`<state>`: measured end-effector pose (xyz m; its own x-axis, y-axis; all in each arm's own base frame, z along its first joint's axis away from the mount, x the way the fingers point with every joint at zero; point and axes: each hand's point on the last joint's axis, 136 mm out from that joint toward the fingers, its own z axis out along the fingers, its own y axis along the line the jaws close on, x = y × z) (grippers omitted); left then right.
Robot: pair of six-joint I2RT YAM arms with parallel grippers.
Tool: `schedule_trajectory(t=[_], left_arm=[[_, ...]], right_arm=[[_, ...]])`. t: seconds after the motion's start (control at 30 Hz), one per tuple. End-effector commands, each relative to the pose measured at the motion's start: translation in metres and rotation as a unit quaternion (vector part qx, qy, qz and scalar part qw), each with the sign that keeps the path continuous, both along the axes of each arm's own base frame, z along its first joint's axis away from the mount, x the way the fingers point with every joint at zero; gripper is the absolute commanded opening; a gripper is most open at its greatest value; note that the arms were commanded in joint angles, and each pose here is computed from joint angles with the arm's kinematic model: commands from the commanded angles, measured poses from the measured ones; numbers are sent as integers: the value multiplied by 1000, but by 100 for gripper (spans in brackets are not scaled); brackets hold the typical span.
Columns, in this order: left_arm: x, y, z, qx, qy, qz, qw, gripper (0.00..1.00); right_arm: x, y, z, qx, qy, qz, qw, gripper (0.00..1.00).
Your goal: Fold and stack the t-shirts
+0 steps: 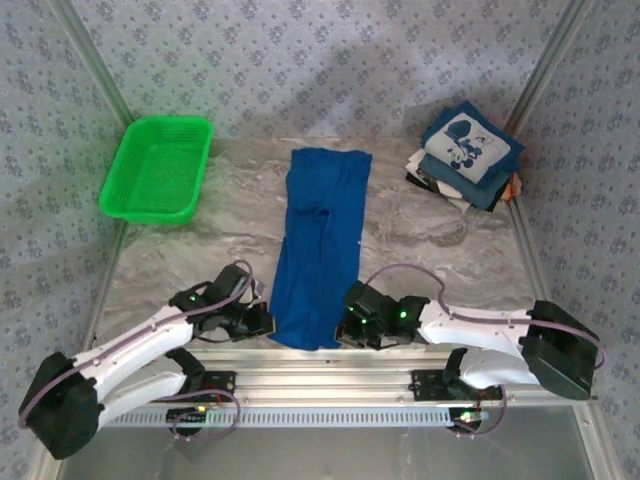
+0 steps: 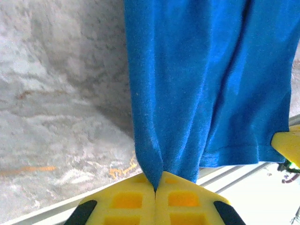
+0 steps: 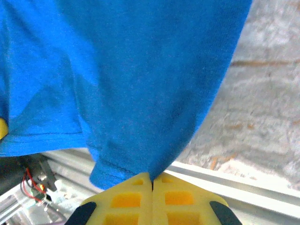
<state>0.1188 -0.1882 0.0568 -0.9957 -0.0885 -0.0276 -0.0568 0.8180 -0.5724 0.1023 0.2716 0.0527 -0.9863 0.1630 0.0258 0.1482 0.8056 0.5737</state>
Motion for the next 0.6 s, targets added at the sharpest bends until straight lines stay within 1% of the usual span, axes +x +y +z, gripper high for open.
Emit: schedule_trajectory(t=[0.0, 0.07, 0.13, 0.3, 0.47, 0.57], left_arm=[[-14, 8, -8, 14, 32, 17, 999, 1], [-13, 9, -2, 16, 27, 19, 999, 1], [-9, 8, 12, 10, 14, 23, 1000, 1], [11, -2, 48, -20, -6, 31, 999, 1], [48, -9, 80, -48, -25, 42, 998, 1], [74, -12, 102, -58, -49, 41, 996, 1]], right_arm=[[-9, -15, -8, -25, 19, -14, 999, 0], [-7, -17, -5, -26, 17, -15, 999, 0], [-3, -18, 4, -28, 7, -15, 999, 0], [13, -20, 42, -22, -13, -9, 1000, 0], [45, -26, 71, 2, -32, -24, 999, 0], [65, -31, 84, 9, -40, -29, 999, 0]])
